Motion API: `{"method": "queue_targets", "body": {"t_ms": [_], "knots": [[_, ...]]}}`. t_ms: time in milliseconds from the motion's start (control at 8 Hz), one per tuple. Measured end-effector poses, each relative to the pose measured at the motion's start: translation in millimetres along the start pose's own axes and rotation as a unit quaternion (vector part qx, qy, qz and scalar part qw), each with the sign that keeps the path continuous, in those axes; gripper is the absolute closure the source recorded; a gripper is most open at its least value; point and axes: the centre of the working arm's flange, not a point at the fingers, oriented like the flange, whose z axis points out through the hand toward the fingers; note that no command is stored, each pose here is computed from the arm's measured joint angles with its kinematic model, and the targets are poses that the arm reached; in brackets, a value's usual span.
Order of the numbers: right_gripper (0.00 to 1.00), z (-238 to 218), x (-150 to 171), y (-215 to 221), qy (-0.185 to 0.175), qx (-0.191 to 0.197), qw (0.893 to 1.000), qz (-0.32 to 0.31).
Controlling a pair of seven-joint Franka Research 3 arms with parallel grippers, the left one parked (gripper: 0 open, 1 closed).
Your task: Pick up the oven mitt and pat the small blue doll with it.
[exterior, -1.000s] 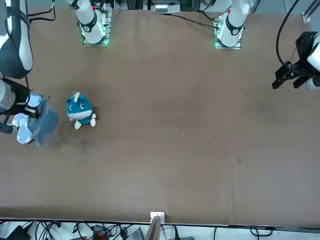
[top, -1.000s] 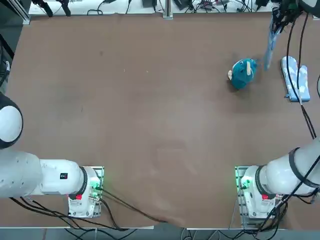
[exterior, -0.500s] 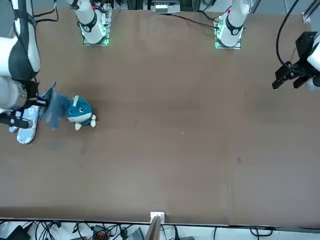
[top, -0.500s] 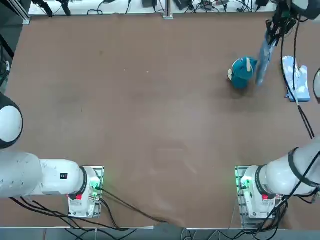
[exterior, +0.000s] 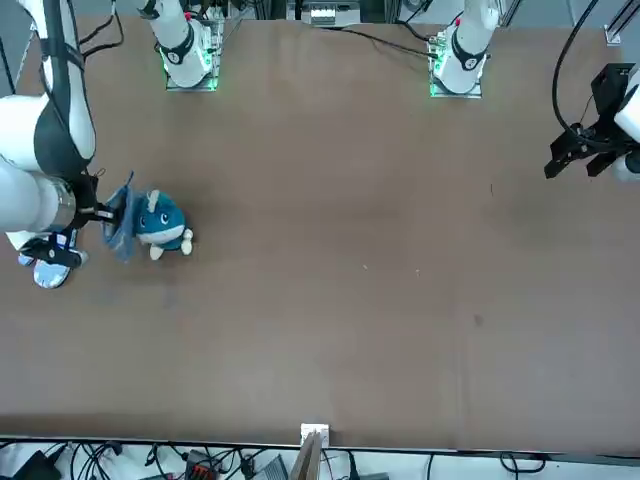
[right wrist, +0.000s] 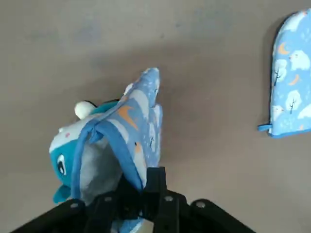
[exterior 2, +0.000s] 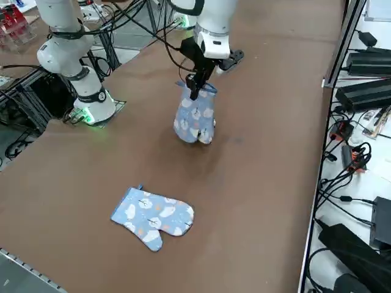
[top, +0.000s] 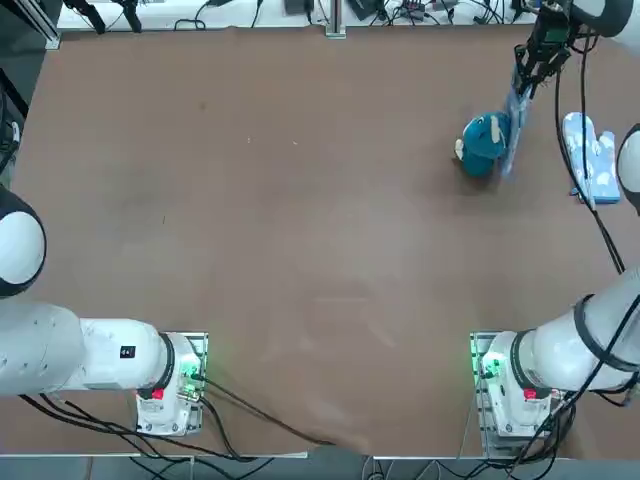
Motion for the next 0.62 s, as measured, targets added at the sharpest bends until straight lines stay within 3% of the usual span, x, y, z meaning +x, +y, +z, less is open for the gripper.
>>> {"method": "queue_targets", "body": {"t_ms": [375,625], "knots": [[0.96,-23,12,37,0.039,0.011,0.999,0.032],[0.96,-31,13,79,0.038,0.016,0.999,0.02]]}}
